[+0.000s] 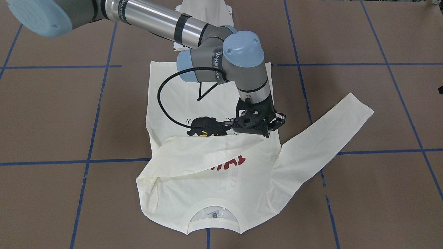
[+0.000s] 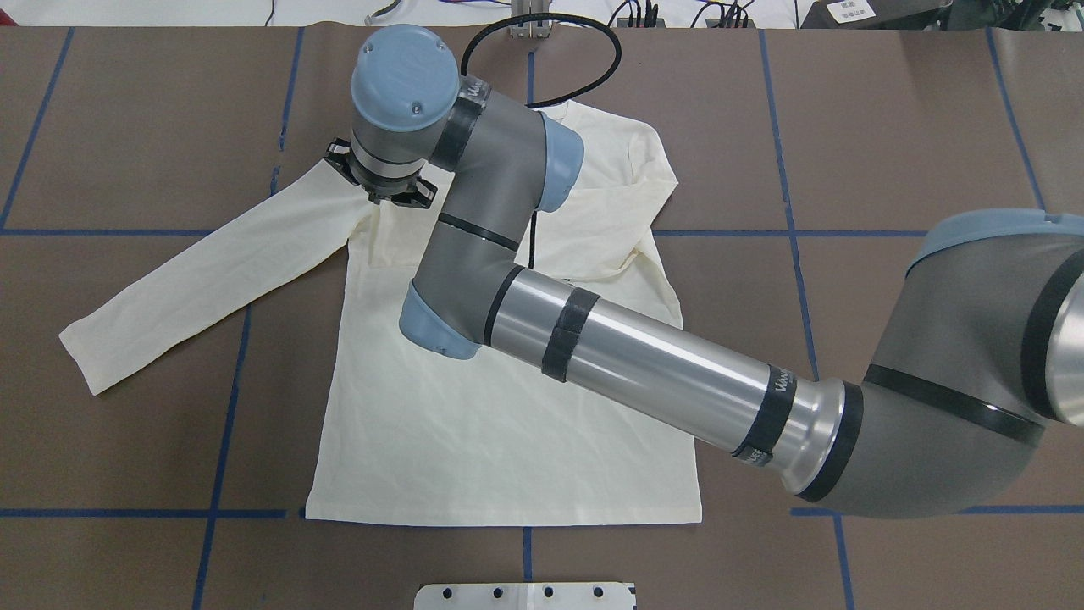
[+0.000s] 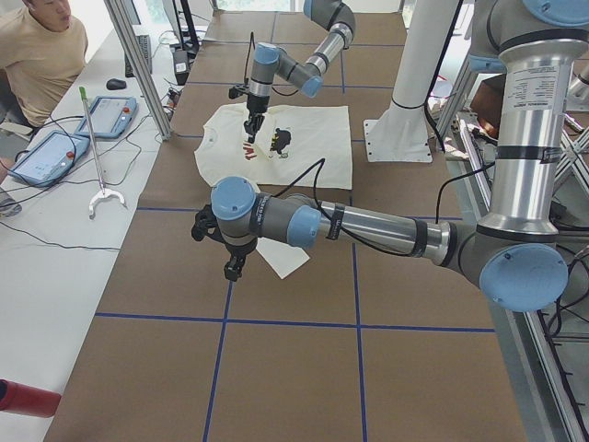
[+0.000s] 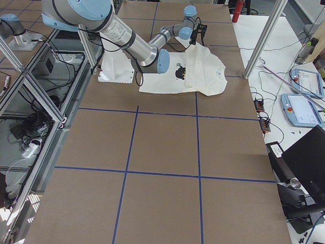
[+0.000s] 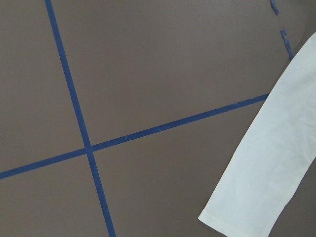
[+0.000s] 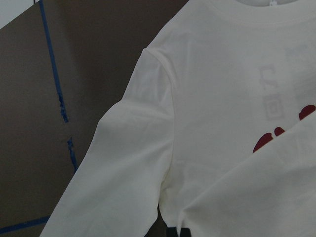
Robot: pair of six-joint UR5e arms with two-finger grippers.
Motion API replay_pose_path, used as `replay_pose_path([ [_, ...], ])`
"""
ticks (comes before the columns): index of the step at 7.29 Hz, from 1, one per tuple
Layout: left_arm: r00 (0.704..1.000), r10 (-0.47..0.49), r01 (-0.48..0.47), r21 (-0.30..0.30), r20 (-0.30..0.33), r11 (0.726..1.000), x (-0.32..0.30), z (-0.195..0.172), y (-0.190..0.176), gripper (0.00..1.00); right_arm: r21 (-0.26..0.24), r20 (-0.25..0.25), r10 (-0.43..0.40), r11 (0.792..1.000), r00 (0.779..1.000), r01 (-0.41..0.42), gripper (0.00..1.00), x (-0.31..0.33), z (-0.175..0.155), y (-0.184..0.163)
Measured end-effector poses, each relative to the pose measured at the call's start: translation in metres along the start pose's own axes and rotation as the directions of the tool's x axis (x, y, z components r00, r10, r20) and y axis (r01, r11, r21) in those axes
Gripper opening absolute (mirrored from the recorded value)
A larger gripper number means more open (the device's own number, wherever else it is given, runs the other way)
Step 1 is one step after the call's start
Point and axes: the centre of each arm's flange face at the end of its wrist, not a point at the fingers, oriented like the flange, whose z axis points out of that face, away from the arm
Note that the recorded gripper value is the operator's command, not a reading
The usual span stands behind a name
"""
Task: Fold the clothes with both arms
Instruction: 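Grasp the sleeve with the right gripper and fold it across the shirt body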
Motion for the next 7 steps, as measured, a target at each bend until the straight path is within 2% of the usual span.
replay_pose_path([
  [2, 1.000, 0.005, -0.005, 0.005, 0.000, 1.000, 0.003, -0.002, -0.001, 1.00, 0.019, 0.016, -0.022, 1.000, 1.000, 0.022, 0.00, -0.011, 0.019, 0.028],
  [3, 1.000, 0.007, -0.007, 0.007, 0.000, 1.000, 0.004, -0.003, -0.002, 1.00, 0.029, 0.023, -0.029, 0.999, 0.999, 0.028, 0.25, -0.010, 0.029, 0.034],
  [4, 1.000, 0.009, -0.009, 0.009, 0.000, 1.000, 0.005, -0.004, -0.004, 1.00, 0.042, 0.032, -0.033, 0.999, 0.999, 0.032, 0.75, -0.008, 0.040, 0.035],
  [5, 1.000, 0.010, -0.010, 0.013, -0.004, 1.000, 0.007, -0.005, -0.006, 1.00, 0.049, 0.037, -0.037, 0.998, 0.999, 0.035, 0.97, -0.010, 0.047, 0.038],
  [7, 0.999, 0.021, -0.021, 0.006, -0.042, 1.000, 0.034, 0.018, -0.014, 1.00, 0.058, 0.049, -0.036, 0.998, 0.998, 0.033, 0.99, -0.018, 0.047, 0.053],
])
